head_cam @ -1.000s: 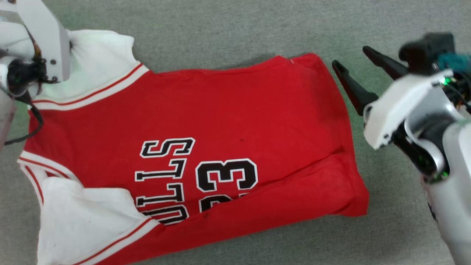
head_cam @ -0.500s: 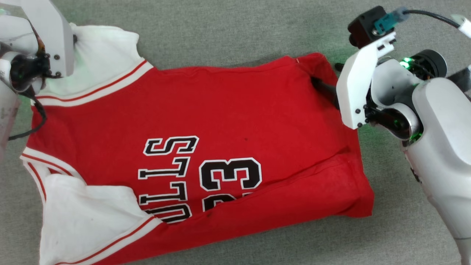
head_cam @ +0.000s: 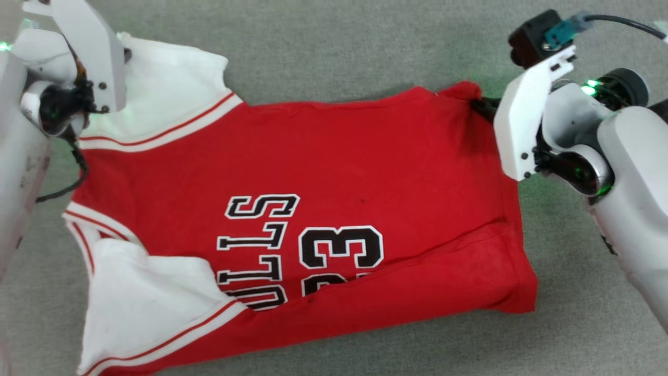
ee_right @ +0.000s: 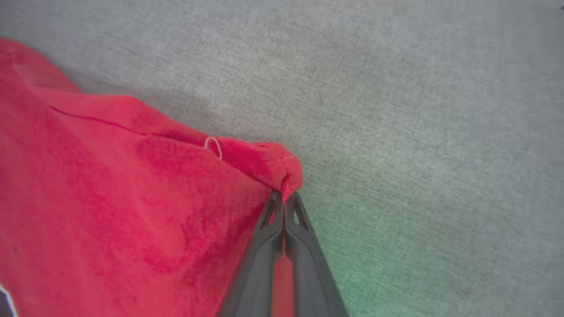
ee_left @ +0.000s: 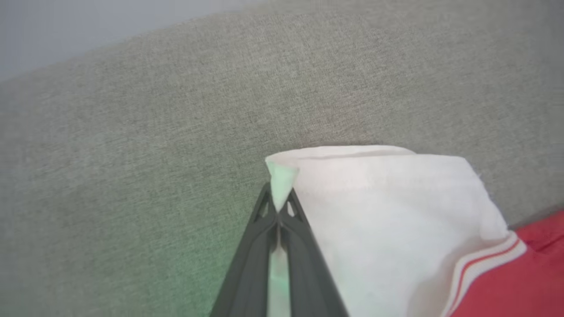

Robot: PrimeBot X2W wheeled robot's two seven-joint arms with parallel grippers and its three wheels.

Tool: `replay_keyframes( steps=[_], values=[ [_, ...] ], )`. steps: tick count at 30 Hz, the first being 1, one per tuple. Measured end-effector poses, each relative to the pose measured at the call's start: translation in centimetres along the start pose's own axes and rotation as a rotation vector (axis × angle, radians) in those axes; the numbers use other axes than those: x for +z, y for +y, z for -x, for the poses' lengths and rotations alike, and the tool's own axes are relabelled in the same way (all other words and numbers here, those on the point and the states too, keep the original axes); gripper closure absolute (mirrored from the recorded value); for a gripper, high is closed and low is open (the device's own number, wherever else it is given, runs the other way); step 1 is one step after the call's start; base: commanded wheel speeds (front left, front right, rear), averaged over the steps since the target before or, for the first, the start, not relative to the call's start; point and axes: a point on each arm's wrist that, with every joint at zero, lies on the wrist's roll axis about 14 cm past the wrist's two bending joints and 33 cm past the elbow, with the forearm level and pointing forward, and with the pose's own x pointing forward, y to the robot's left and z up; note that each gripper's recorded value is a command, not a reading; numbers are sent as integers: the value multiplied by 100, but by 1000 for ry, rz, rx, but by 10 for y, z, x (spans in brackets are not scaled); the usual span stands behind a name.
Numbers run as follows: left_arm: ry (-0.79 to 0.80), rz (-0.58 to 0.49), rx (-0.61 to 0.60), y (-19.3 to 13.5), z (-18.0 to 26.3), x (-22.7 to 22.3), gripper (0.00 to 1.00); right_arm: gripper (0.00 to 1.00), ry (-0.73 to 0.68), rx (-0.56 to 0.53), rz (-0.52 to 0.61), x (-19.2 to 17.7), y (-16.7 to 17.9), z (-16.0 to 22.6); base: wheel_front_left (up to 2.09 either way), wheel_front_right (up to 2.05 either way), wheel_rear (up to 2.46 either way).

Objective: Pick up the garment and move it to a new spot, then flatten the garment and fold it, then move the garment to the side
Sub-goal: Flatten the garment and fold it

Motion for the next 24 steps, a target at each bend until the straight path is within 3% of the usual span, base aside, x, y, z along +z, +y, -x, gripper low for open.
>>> replay_keyframes(
  steps=[14,24],
  values=[
    [-132,-65,-6,-5,77,18,100,100,-177,17,61,15,12,37,0,0,0],
    [-117,-65,16,-4,132,-18,100,100,-215,70,92,2,34,64,0,0,0]
  ],
)
